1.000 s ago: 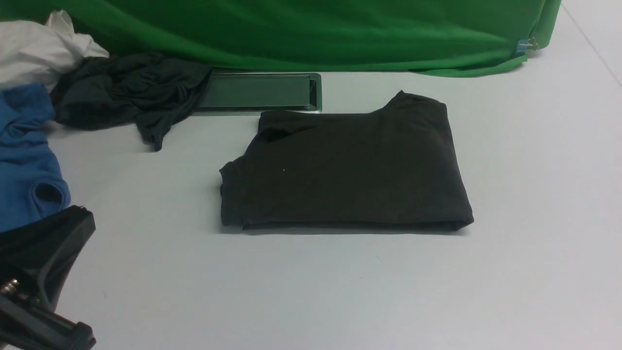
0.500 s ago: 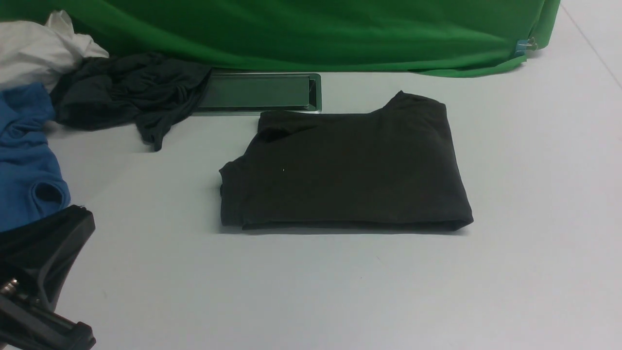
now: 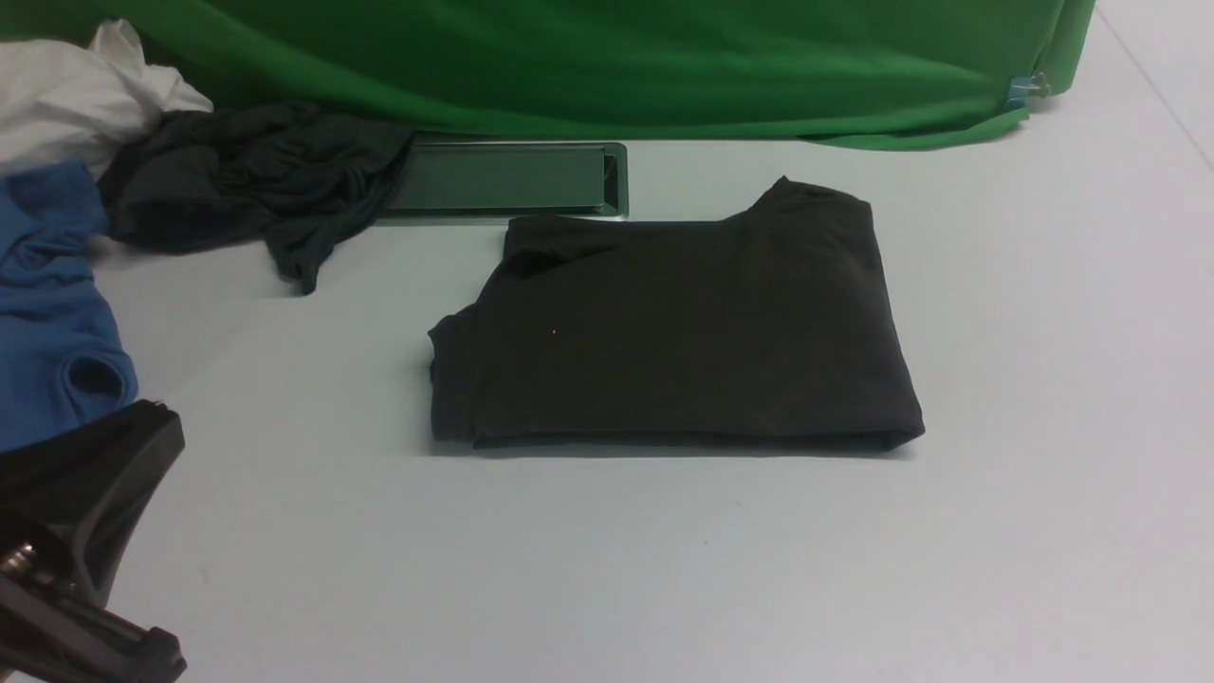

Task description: Fold a long-sleeved shirt on a white desktop.

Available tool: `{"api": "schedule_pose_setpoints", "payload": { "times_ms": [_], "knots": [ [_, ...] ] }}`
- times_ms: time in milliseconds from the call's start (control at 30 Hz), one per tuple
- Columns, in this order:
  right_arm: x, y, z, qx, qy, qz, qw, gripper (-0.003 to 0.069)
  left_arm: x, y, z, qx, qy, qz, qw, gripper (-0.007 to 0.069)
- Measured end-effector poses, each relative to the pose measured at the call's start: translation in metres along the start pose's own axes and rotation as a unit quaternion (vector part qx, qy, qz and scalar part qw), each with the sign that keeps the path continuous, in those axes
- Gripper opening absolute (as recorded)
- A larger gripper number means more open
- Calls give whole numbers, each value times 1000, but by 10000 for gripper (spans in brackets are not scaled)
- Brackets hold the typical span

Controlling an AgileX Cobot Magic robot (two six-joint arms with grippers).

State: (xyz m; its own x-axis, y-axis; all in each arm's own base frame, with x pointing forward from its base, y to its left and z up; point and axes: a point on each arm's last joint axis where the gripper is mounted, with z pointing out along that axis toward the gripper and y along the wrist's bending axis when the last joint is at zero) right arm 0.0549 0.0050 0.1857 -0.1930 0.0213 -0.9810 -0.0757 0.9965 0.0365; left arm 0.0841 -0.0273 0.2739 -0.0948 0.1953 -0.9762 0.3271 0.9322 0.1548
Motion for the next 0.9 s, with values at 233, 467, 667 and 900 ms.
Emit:
{"api": "schedule_pose_setpoints", "payload": {
  "times_ms": [233,467,667,900],
  "knots": [
    [0,0,0,0,1,1,1000,57,0,0,0,0,0,0,1000,18],
    [0,0,0,0,1,1,1000,83,0,0,0,0,0,0,1000,18],
    [0,0,0,0,1,1,1000,95,0,0,0,0,0,0,1000,18],
    [0,0,0,0,1,1,1000,104,0,0,0,0,0,0,1000,18]
  ]
}}
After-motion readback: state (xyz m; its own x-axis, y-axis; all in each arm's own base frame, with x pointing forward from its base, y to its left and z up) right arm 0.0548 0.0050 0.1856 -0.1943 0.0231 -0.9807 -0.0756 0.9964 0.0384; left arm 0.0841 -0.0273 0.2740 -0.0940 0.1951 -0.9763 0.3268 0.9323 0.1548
